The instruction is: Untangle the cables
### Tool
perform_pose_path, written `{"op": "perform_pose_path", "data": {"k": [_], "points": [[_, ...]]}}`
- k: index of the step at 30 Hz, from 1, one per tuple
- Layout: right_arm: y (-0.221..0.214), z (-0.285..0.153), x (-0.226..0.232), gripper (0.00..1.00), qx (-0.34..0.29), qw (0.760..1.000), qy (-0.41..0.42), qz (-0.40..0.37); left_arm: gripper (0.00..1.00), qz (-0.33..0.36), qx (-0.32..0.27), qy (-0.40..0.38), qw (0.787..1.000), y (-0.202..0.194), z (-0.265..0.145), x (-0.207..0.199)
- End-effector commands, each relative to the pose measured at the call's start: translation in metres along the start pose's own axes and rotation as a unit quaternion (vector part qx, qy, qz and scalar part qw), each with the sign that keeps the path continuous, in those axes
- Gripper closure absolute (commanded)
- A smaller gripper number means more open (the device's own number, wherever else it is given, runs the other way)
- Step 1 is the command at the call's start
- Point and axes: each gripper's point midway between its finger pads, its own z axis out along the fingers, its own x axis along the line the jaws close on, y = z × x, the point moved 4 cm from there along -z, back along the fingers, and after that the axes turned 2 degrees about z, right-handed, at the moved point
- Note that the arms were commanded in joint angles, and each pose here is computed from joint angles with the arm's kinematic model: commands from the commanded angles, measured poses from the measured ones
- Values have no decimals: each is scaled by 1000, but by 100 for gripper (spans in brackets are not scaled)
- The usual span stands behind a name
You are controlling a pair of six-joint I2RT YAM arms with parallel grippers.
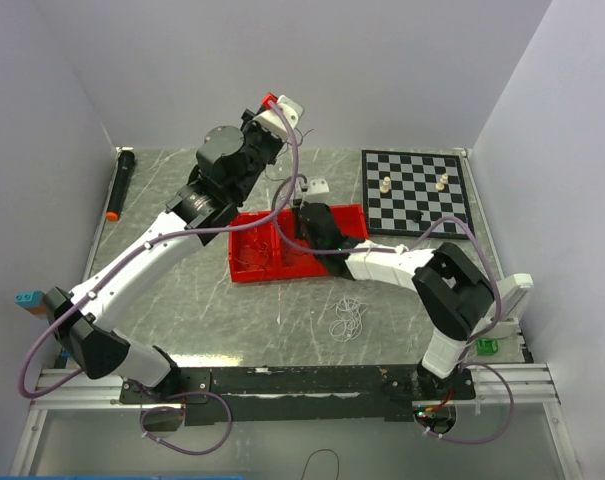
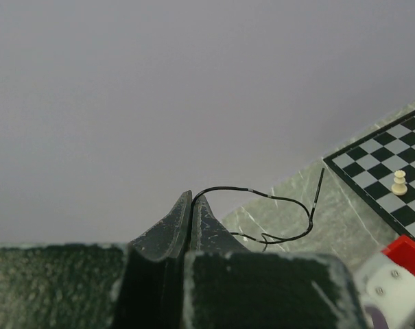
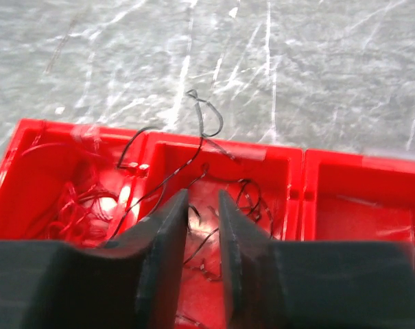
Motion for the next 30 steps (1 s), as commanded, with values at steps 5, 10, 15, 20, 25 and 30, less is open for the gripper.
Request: {"op": "perform_pose_path", "data": {"k": [5,10,15,20,25,30], "points": [[11,-7,-2,34,8,998,-4,69,99,-73,34,8,997,-12,0,4],[4,-23,-4,30,24,996,13,87,99,-84,43,22,995,-18,9,5],[-15,-47,-19,34,58,990,-10,125,99,-90,26,31,995,-6,21,9],[-20,-73,-38,43,56,985,-37,156,99,-116,20,13,993,6,43,1],[-16,-89,-46,41,47,985,-32,161,99,-122,28,-8,992,0,50,-19],[-20,-97,-48,35,54,985,-22,165,99,-103,56,-14,993,-30,51,-34]]}}
